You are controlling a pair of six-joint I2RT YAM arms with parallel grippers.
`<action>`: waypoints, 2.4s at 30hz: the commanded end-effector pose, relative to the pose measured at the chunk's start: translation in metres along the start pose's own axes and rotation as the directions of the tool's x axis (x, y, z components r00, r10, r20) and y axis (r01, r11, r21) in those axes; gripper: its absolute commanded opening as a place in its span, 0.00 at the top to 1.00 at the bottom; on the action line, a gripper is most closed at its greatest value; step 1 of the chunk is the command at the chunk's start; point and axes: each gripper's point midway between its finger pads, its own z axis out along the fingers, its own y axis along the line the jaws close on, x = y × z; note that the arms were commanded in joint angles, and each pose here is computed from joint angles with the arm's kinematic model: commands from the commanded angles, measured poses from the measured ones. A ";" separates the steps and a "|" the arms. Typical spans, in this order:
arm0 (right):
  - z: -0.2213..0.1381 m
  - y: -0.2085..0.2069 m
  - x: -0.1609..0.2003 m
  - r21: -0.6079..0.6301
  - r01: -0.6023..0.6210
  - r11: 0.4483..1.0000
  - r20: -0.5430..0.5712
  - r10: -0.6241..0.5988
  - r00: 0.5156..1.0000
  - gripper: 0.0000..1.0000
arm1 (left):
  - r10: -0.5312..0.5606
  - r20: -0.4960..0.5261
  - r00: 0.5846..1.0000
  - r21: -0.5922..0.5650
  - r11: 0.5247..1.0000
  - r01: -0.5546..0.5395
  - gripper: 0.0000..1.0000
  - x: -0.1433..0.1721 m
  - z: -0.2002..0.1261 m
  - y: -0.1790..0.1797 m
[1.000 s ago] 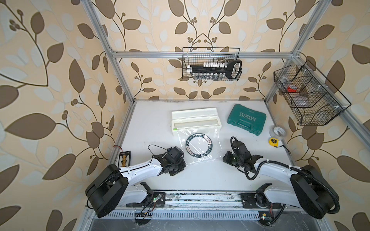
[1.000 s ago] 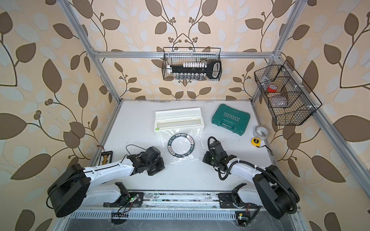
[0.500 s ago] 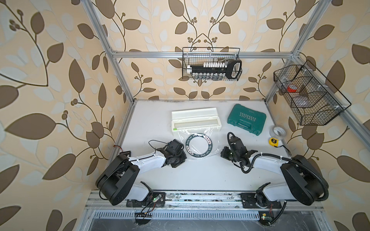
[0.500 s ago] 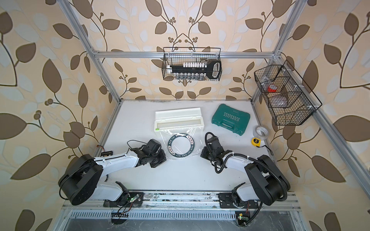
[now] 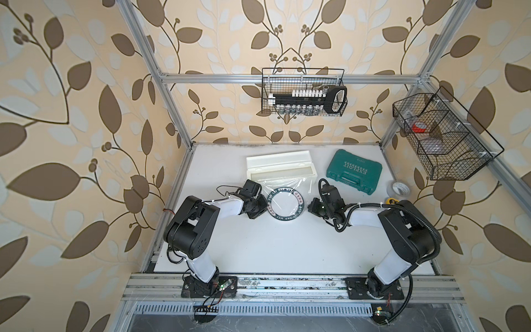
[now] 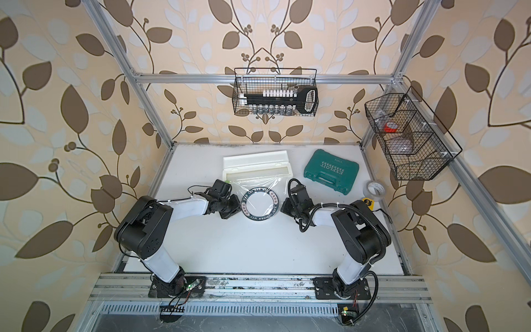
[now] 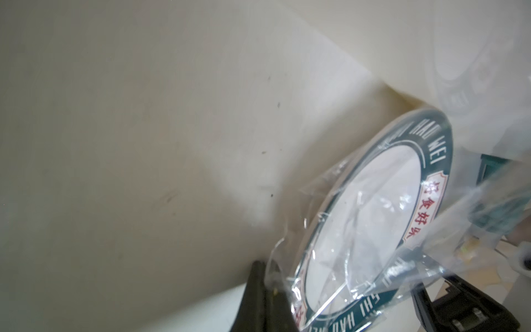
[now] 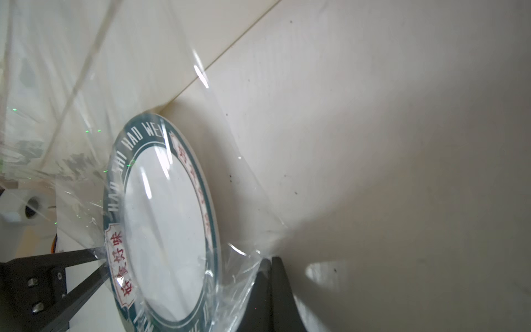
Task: Wrap the plate with plastic wrap
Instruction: Cover the plate with plastic wrap, then pick up the plate at the center of the board.
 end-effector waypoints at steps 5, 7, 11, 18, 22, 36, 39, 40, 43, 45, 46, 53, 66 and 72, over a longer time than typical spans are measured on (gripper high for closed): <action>0.009 -0.054 0.029 0.158 -0.036 0.987 -0.114 0.054 0.992 0.99 | -0.088 -0.125 0.988 -0.368 0.929 0.036 0.89 0.045 0.011 0.108; 0.005 -0.056 0.025 0.161 -0.037 0.986 -0.107 0.055 0.993 0.93 | -0.066 -0.125 0.990 -0.381 0.924 0.014 0.85 0.046 0.004 0.112; -0.004 -0.061 0.021 0.163 -0.039 0.986 -0.104 0.056 0.993 0.72 | -0.077 -0.117 0.990 -0.392 0.920 0.025 0.74 0.047 -0.009 0.121; -0.014 -0.060 0.018 0.144 -0.034 0.989 -0.103 0.049 0.994 0.59 | -0.091 -0.044 0.995 -0.358 0.931 0.070 0.69 0.035 -0.039 0.118; -0.019 -0.062 0.018 0.140 -0.044 0.989 -0.103 0.058 0.993 0.55 | -0.018 -0.007 1.000 -0.161 0.987 0.017 0.62 0.028 -0.059 0.066; -0.028 -0.060 0.023 0.103 -0.062 0.993 -0.114 0.074 0.991 0.58 | 0.155 -0.089 0.984 0.099 0.984 -0.147 0.51 0.052 -0.025 -0.039; -0.026 -0.058 0.020 0.098 -0.060 0.993 -0.111 0.071 0.991 0.65 | 0.190 -0.087 0.978 0.097 0.979 -0.182 0.53 0.047 -0.017 -0.042; -0.026 -0.057 0.020 0.097 -0.061 0.993 -0.110 0.071 0.991 0.67 | 0.192 -0.092 0.977 0.099 0.978 -0.183 0.54 0.046 -0.014 -0.044; -0.024 -0.057 0.020 0.095 -0.058 0.994 -0.117 0.069 0.991 0.72 | 0.202 -0.102 0.974 0.102 0.976 -0.192 0.55 0.044 -0.007 -0.049; -0.022 -0.057 0.021 0.095 -0.056 0.994 -0.122 0.068 0.990 0.74 | 0.202 -0.097 0.975 0.094 0.977 -0.193 0.57 0.040 -0.004 -0.049; -0.021 -0.057 0.021 0.095 -0.056 0.994 -0.124 0.067 0.990 0.75 | 0.199 -0.094 0.975 0.084 0.978 -0.191 0.58 0.036 -0.002 -0.047; -0.014 -0.058 0.022 0.092 -0.057 0.994 -0.132 0.069 0.989 0.83 | 0.175 -0.121 0.977 0.068 0.983 -0.168 0.62 0.031 0.016 -0.036; 0.005 -0.073 0.034 0.113 -0.094 0.989 -0.143 0.110 0.984 0.94 | -0.003 -0.173 0.985 0.280 0.959 0.052 0.68 0.054 0.030 -0.044; 0.006 -0.072 0.032 0.110 -0.090 0.990 -0.142 0.105 0.984 0.95 | -0.036 -0.162 0.986 0.309 0.947 0.086 0.85 0.054 0.028 -0.044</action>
